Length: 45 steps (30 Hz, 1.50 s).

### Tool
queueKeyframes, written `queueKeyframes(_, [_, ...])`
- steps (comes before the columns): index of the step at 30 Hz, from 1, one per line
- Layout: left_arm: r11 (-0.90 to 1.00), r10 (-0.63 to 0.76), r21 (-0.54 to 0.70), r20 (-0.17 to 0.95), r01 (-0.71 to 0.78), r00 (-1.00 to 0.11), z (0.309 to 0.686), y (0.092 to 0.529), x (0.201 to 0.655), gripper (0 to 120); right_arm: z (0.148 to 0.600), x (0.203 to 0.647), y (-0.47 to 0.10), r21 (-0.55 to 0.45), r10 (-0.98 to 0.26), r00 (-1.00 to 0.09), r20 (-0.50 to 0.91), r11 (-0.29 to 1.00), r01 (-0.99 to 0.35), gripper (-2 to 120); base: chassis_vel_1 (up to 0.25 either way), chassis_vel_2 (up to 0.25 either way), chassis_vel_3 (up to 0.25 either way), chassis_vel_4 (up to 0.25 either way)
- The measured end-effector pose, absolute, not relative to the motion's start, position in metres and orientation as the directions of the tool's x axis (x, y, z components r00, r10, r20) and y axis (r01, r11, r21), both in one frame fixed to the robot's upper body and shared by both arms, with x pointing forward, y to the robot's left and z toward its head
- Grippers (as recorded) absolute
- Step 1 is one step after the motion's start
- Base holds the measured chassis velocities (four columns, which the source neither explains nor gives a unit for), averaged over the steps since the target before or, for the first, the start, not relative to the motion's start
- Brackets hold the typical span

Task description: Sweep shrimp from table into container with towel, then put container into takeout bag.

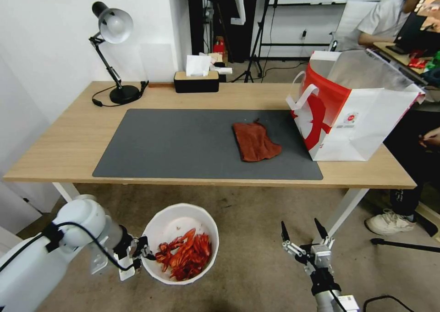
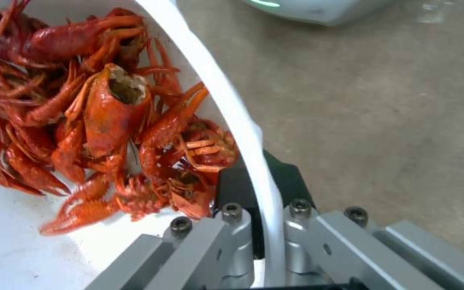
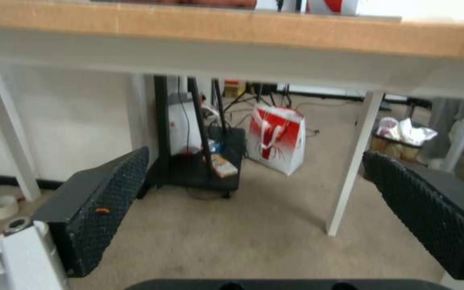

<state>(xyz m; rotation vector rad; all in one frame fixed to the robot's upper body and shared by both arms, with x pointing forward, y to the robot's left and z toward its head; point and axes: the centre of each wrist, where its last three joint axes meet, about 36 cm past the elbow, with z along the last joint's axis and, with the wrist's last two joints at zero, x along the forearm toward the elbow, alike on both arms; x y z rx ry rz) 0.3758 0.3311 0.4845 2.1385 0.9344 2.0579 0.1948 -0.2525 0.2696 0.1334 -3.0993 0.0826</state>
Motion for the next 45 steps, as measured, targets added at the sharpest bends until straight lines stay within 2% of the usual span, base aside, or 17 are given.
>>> queueKeyframes(4, [-0.794,0.486,0.494,0.866,0.355,-0.119,0.539,0.321,0.35,0,0.268,0.193,-0.251,-0.05,-0.087,-0.995,0.046,0.995,-0.089,100,0.0,0.0,0.0,0.0])
queueKeyframes(5, [-0.794,0.486,0.494,0.866,0.355,-0.119,0.539,0.321,0.35,0,0.268,0.193,-0.251,-0.05,-0.087,-0.995,0.046,0.995,-0.089,100,0.0,0.0,0.0,0.0])
queueKeyframes(8, [-0.76,0.528,0.557,0.83,0.336,-0.182,0.584,0.312,0.34,0,0.27,0.193,-0.249,-0.05,-0.092,-0.995,0.039,0.994,-0.093,100,0.0,0.0,0.0,0.0])
queueKeyframes(12, [-0.711,0.578,0.609,0.791,0.351,-0.201,0.604,0.314,0.351,0,0.27,0.192,-0.246,-0.047,-0.093,-0.995,0.036,0.994,-0.095,100,0.0,0.0,0.0,0.0])
queueKeyframes(21, [-0.547,0.634,0.64,0.738,0.54,-0.233,0.614,0.359,0.437,0,0.275,0.188,-0.231,-0.006,-0.115,-0.993,0.035,0.993,-0.115,100,0.0,0.0,0.0,0.0])
queueKeyframes(27, [-0.536,0.635,0.664,0.724,0.521,-0.27,0.632,0.357,0.474,0,0.275,0.185,-0.23,-0.005,-0.115,-0.993,0.039,0.993,-0.116,100,0.0,0.0,0.0,0.0])
queueKeyframes(30, [-0.532,0.655,0.697,0.699,0.481,-0.288,0.653,0.341,0.516,0,0.273,0.187,-0.227,-0.01,-0.115,-0.993,0.03,0.993,-0.116,100,0.0,0.0,0.0,0.0])
queueKeyframes(36, [-0.532,0.662,0.699,0.695,0.478,-0.28,0.667,0.313,0.576,0,0.271,0.186,-0.222,-0.016,-0.116,-0.993,0.023,0.993,-0.116,100,0.0,0.0,0.0,0.0])
queueKeyframes(40, [-0.531,0.668,0.704,0.691,0.472,-0.278,0.674,0.299,0.598,0,0.271,0.186,-0.222,-0.017,-0.117,-0.993,0.022,0.993,-0.118,100,0.0,0.0,0.0,0.0])
queueKeyframes(45, [-0.539,0.694,0.723,0.671,0.432,-0.259,0.692,0.255,0.636,0,0.268,0.187,-0.222,-0.02,-0.121,-0.992,0.024,0.992,-0.122,100,0.0,0.0,0.0,0.0])
